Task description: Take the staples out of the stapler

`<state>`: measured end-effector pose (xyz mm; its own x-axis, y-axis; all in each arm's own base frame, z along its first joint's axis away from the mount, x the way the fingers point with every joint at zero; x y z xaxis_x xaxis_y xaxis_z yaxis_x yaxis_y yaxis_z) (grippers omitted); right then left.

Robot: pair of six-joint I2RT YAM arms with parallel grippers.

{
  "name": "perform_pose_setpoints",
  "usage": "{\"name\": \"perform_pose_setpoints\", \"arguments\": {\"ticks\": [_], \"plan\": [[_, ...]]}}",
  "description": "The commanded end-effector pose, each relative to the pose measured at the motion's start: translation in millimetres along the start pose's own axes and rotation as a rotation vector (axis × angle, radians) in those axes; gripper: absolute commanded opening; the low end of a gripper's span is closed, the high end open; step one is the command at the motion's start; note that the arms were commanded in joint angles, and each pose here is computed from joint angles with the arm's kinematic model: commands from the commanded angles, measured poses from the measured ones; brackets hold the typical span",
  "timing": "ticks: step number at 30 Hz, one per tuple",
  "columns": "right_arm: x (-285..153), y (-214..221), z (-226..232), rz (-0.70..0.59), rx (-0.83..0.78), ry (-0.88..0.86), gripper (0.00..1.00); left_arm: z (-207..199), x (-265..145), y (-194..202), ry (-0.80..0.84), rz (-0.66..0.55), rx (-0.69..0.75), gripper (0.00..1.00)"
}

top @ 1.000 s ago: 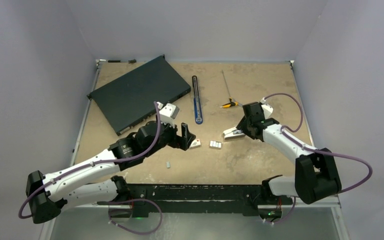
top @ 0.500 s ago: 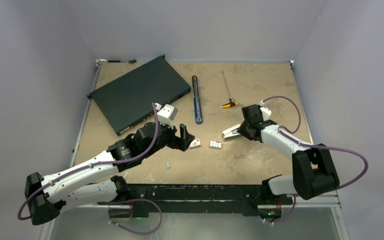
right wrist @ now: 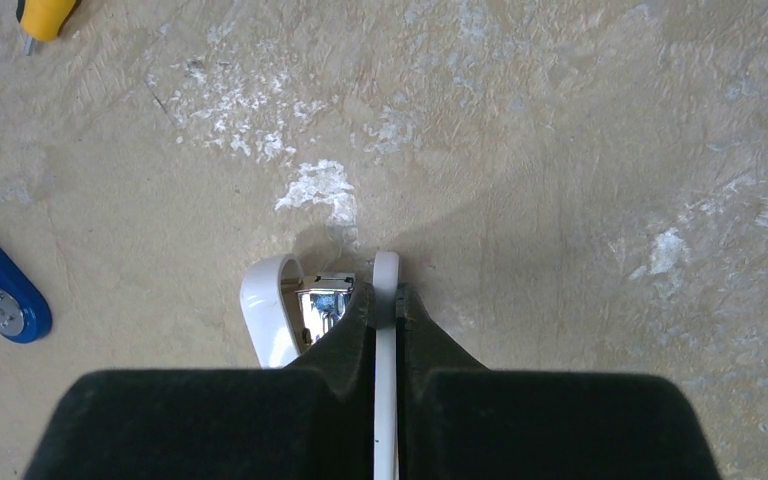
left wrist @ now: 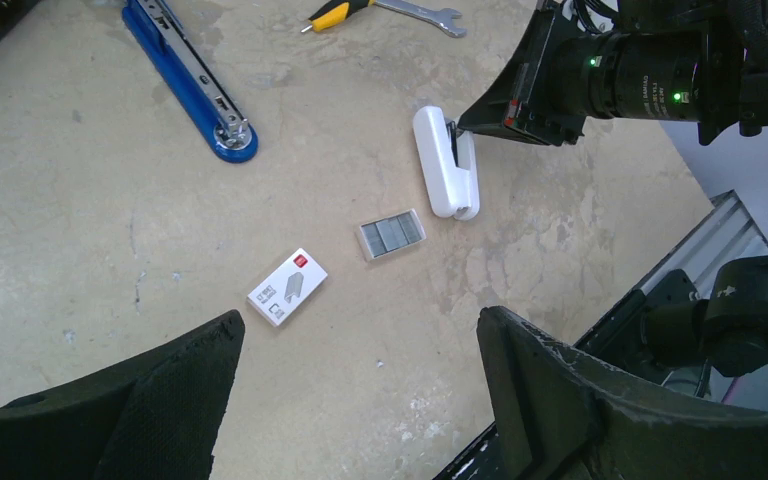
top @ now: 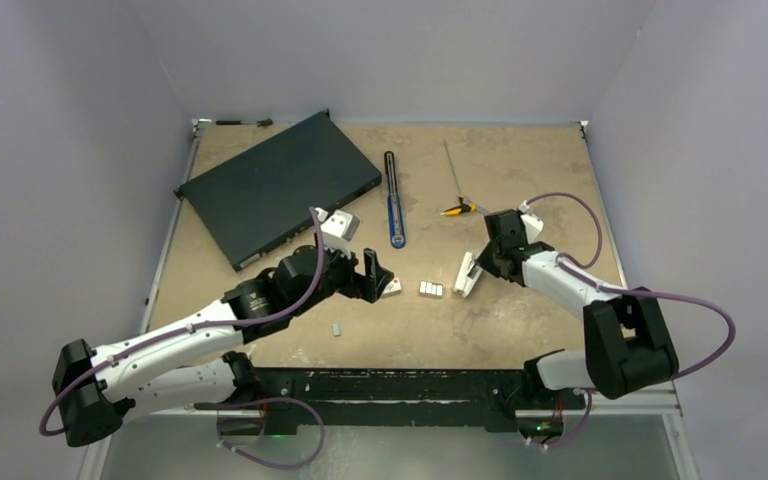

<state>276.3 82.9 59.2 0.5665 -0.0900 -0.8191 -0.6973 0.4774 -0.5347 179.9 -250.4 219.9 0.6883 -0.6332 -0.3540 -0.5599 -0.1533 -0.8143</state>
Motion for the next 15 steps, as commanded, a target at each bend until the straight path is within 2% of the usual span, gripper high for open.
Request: {"name": "perform_pose_setpoints", "arguments": {"ticks": [1,10,15], "plan": [[-4.0,4.4,-4.9,0.006,-0.007,-0.015,0.0,-17.5,13.4,-4.7,0.103,-0.061,-0.076,0.87],[-44.2,-16.4,17.2,-0.144,-0.054,-0.273,0.0,-49.2,62.7,-12.5,0.219,-0.139,-0.27,0.97],[-72.9,-28.9,25.9,-0.232,-0.05,-0.393,0.0,-66.6,113.7,1.9,0.243,-0.063,-0.268,0.98]]}}
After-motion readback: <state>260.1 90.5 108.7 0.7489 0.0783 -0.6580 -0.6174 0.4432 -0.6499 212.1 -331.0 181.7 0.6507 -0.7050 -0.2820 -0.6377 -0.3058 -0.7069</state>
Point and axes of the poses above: each gripper's point midway between its finger pads, its own x axis out along the fingers, its own z axis along the line the jaws close on, y = z × x, the point moved 3 cm from there along -x, back along the fingers, and after that the axes turned 6 degrees about -x, right-handed, at the moved point
